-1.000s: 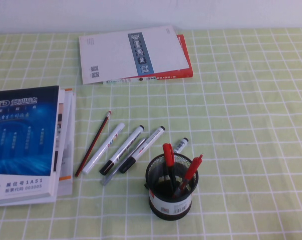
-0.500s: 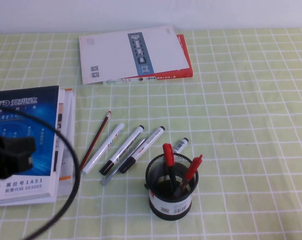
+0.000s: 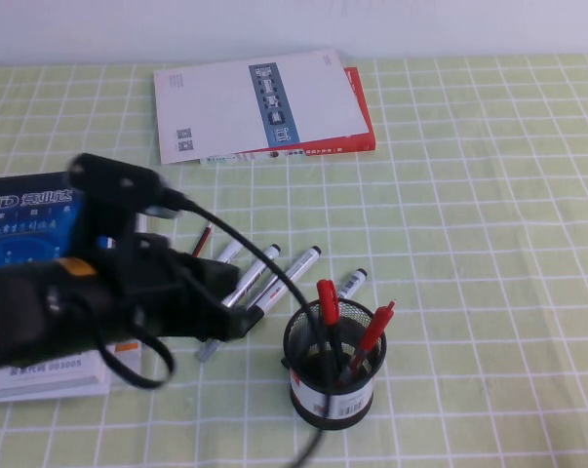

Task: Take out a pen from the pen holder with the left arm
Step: Pick up the pen from the pen holder

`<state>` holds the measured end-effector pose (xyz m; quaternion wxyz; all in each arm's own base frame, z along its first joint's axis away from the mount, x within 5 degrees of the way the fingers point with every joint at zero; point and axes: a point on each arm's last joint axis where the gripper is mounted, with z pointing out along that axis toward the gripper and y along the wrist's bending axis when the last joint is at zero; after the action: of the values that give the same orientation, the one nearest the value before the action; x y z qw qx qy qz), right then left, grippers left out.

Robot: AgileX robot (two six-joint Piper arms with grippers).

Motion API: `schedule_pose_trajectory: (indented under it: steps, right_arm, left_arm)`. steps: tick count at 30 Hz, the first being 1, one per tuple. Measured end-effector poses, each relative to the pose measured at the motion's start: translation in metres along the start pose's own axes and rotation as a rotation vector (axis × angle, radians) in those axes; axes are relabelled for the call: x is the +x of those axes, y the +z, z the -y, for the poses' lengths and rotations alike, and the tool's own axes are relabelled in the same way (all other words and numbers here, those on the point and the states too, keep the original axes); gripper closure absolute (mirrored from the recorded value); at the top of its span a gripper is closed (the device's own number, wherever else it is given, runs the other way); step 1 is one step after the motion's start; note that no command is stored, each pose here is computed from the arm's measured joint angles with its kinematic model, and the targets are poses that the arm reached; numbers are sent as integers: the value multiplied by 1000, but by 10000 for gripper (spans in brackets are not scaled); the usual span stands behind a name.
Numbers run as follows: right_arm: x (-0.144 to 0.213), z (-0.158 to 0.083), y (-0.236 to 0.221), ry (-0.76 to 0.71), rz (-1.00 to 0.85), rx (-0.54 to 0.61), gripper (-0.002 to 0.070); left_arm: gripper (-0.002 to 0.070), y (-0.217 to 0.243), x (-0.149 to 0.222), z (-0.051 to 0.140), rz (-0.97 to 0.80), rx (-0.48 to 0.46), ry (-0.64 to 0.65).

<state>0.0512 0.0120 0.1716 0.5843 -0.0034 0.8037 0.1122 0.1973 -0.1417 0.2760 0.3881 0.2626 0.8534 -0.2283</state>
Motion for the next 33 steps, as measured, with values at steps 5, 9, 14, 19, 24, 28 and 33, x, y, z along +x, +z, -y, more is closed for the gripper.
schedule_pose_trajectory:
  steps: [5, 9, 14, 19, 24, 28, 33]
  right_arm:
    - [0, 0, 0, 0, 0, 0, 690]
    - [0, 0, 0, 0, 0, 0, 690]
    - [0, 0, 0, 0, 0, 0, 690]
    - [0, 0, 0, 0, 0, 0, 690]
    - [0, 0, 0, 0, 0, 0, 690]
    - [0, 0, 0, 0, 0, 0, 690]
    - [0, 0, 0, 0, 0, 0, 690]
  left_arm:
    - [675, 13, -3, 34, 82, 48, 97]
    - [675, 16, 0, 49, 175, 36, 139]
    - [675, 19, 11, 53, 283, -24, 136]
    - [639, 33, 49, 53, 434, 62, -69]
    - [426, 47, 49, 58, 387, 97, -137]
    - [323, 60, 44, 63, 295, 99, -163]
    - [301, 75, 31, 72, 202, 100, -170]
